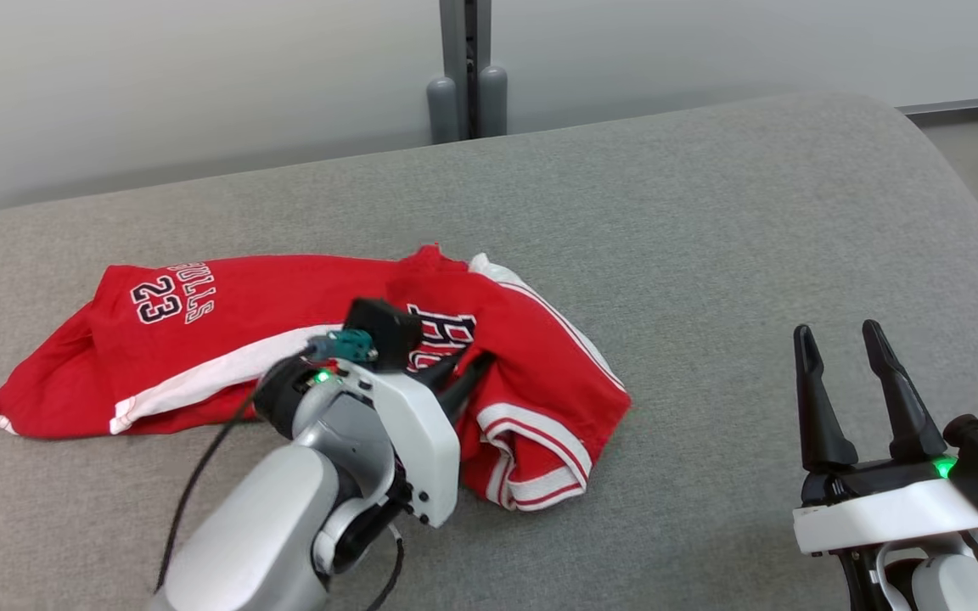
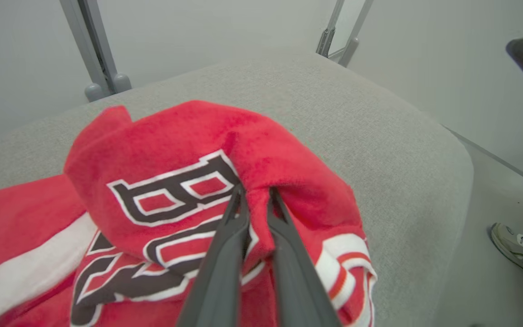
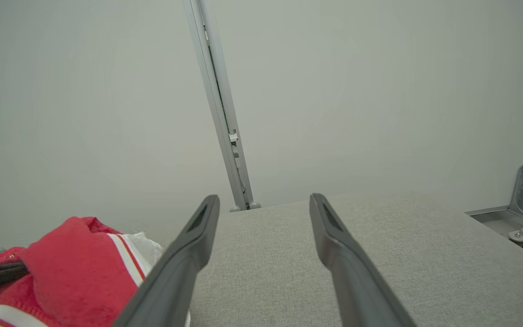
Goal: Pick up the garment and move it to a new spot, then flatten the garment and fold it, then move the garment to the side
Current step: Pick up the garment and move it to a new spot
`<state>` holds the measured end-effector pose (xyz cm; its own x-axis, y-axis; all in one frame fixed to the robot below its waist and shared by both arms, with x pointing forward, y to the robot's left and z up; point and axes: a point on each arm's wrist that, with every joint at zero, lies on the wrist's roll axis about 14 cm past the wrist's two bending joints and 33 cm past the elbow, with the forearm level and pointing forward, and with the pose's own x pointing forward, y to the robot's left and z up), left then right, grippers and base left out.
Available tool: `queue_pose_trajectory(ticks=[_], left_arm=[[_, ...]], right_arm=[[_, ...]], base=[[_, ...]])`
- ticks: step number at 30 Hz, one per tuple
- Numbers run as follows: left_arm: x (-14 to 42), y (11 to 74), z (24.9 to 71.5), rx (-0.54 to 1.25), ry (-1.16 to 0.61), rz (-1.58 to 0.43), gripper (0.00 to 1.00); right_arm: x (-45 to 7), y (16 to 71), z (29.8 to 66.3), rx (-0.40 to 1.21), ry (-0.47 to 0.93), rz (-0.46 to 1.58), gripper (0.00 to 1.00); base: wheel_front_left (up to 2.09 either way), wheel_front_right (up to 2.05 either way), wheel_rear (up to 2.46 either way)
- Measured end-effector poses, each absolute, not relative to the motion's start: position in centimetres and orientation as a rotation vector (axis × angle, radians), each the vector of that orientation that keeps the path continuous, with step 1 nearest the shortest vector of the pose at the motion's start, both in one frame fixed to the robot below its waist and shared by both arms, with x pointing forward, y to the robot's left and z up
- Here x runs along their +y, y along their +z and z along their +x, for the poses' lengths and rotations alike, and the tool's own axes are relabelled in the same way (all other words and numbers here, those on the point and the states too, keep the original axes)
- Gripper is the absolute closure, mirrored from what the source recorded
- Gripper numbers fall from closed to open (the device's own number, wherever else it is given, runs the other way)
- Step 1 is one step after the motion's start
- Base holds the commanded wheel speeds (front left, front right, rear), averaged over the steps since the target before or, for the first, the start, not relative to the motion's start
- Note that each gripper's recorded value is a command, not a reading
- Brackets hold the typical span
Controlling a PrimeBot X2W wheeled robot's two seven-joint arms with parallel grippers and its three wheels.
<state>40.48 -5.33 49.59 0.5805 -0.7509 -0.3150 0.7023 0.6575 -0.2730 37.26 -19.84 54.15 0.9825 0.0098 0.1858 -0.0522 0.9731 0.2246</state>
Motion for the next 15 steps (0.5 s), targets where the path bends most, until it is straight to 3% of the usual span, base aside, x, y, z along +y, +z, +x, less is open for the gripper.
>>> queue_pose_trajectory(ticks=[2,3,4,15], left_arm=[[-5.4,48.9,40.2,0.423,-0.843,-0.119,0.99],[-5.4,48.7,40.1,0.42,-0.836,-0.123,0.26],[-5.3,48.4,40.0,0.422,-0.832,-0.118,0.0],[-3.8,51.5,41.0,0.252,-0.769,-0.16,0.0]], right_arm=[[-19.4,54.1,37.5,-0.18,0.048,0.23,0.0],[-19.2,54.1,37.6,-0.175,0.056,0.229,0.0],[-19.0,54.1,37.7,-0.174,0.062,0.227,0.0],[-17.4,54.4,38.2,-0.174,0.113,0.23,0.0]], base=[[0.0,0.0,0.0],[0.0,0.0,0.0],[0.0,0.0,0.0],[0.0,0.0,0.0]])
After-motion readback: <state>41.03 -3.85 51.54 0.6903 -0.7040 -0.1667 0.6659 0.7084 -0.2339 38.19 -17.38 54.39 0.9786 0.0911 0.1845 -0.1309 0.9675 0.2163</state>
